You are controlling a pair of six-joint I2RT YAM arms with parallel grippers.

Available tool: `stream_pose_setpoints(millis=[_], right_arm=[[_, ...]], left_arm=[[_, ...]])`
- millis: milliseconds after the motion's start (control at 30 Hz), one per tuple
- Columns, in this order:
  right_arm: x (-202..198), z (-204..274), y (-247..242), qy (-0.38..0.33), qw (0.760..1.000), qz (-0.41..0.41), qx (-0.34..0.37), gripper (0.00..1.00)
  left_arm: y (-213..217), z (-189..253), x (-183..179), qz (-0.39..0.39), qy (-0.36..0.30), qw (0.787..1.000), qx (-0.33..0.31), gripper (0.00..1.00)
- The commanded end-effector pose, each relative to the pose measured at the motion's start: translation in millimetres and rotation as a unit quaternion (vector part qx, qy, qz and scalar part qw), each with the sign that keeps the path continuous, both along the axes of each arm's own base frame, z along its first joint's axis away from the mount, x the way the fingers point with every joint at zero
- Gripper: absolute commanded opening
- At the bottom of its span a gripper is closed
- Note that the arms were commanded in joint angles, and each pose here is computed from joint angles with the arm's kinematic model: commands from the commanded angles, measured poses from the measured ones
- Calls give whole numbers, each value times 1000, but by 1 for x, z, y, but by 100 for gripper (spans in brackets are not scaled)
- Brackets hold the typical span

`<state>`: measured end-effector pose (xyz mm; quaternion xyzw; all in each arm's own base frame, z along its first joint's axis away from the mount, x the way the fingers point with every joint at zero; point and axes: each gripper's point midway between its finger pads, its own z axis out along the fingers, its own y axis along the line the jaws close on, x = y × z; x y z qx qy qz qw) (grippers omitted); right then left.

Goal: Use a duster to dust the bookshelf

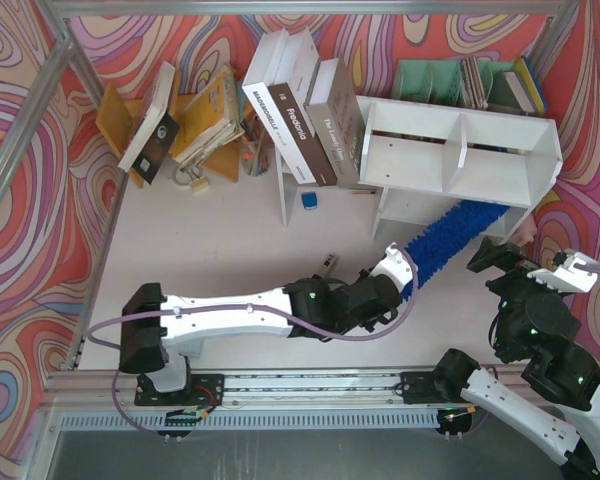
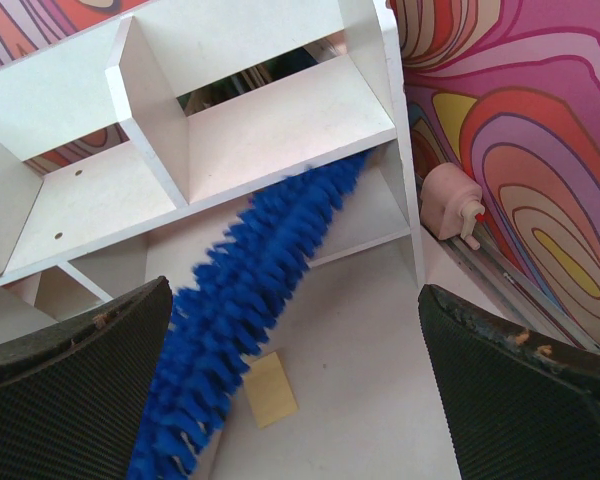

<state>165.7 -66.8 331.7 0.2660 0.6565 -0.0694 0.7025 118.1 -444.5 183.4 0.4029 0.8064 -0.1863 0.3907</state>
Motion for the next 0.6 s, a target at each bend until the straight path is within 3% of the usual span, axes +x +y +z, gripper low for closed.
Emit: stream_pose_setpoints(millis=[0,267,567], right_arm=[[1,1,0,-3,1000,-5,3,99],[0,1,-1,-4,1000,-6,4,99],[-1,1,-2,-5,1000,-6,4,99]], left_arm=[[0,56,13,32,-38,995,-89,0],[-9,41,9,21,-24,996,-80,0],[-35,27,-21,-66,-14,995,-68,0]])
